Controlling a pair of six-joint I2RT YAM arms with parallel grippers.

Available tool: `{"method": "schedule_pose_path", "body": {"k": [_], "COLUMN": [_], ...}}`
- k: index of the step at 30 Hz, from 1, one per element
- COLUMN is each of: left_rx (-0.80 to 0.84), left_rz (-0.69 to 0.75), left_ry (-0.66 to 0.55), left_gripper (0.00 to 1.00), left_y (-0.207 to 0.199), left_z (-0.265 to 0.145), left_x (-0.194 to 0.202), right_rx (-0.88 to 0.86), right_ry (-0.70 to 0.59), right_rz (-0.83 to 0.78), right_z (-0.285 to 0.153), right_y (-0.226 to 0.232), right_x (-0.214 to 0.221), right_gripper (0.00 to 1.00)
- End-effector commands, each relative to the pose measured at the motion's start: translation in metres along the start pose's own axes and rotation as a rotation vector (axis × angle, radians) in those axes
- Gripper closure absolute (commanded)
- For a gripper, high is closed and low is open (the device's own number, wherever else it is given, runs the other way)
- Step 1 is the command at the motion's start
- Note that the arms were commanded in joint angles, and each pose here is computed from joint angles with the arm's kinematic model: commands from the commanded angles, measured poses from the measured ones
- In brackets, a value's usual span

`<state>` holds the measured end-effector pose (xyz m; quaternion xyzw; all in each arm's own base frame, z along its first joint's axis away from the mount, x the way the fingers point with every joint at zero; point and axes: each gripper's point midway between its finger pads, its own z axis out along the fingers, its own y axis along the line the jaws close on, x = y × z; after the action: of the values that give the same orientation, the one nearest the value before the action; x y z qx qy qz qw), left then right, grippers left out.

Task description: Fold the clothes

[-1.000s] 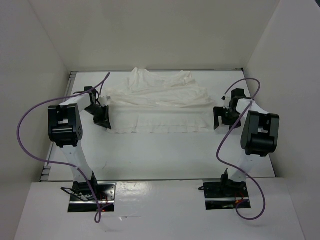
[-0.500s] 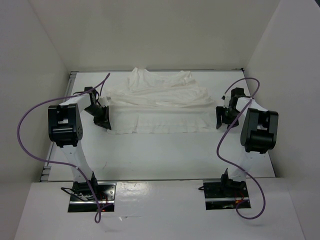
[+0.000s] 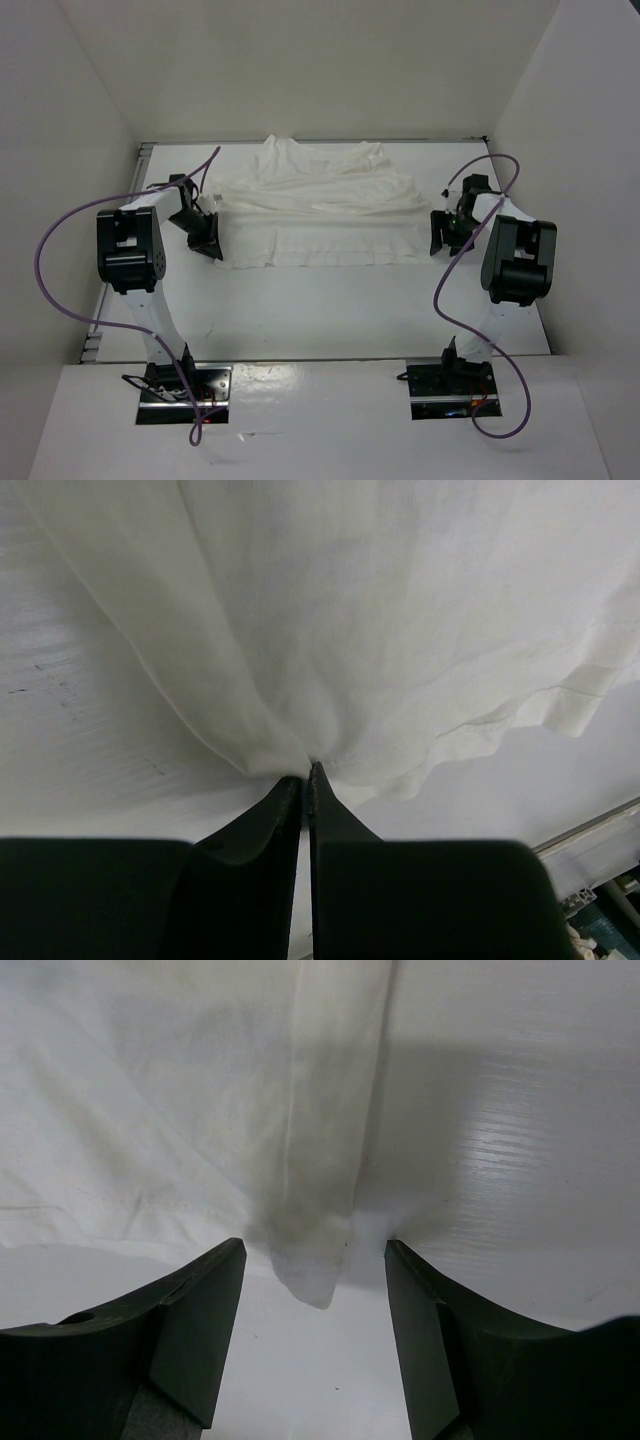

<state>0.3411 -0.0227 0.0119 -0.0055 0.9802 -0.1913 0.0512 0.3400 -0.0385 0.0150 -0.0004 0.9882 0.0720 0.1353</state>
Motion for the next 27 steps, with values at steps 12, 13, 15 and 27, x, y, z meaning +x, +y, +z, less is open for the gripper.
{"method": "schedule_pose_path", "body": {"k": [12, 13, 15, 27], "left_rx": [-0.051, -0.051, -0.051, -0.051], "left_rz": [0.001, 0.011, 0.011, 0.011], "left_ry": [0.11, 0.11, 0.11, 0.11], "left_gripper": [0.89, 0.89, 0.89, 0.89], "left_y": [0.018, 0.019, 0.019, 0.018], "left_z": [0.025, 0.025, 0.025, 0.024], "left_x": [0.025, 0.025, 0.025, 0.027], "right_rx": [-0.072, -0.074, -0.077, -0.083], "right_ry": [0.083, 0.092, 0.103, 0.21], "right_rz": [-0.004, -0.002, -0.009, 0.004], "right_z": [0.03, 0.03, 0.033, 0.036], "right_y": [0.011, 0.011, 0.014, 0.013], "right_x": [0.015, 0.016, 0.018, 0.031], "right_gripper": [0.51, 0.52, 0.53, 0.47]}}
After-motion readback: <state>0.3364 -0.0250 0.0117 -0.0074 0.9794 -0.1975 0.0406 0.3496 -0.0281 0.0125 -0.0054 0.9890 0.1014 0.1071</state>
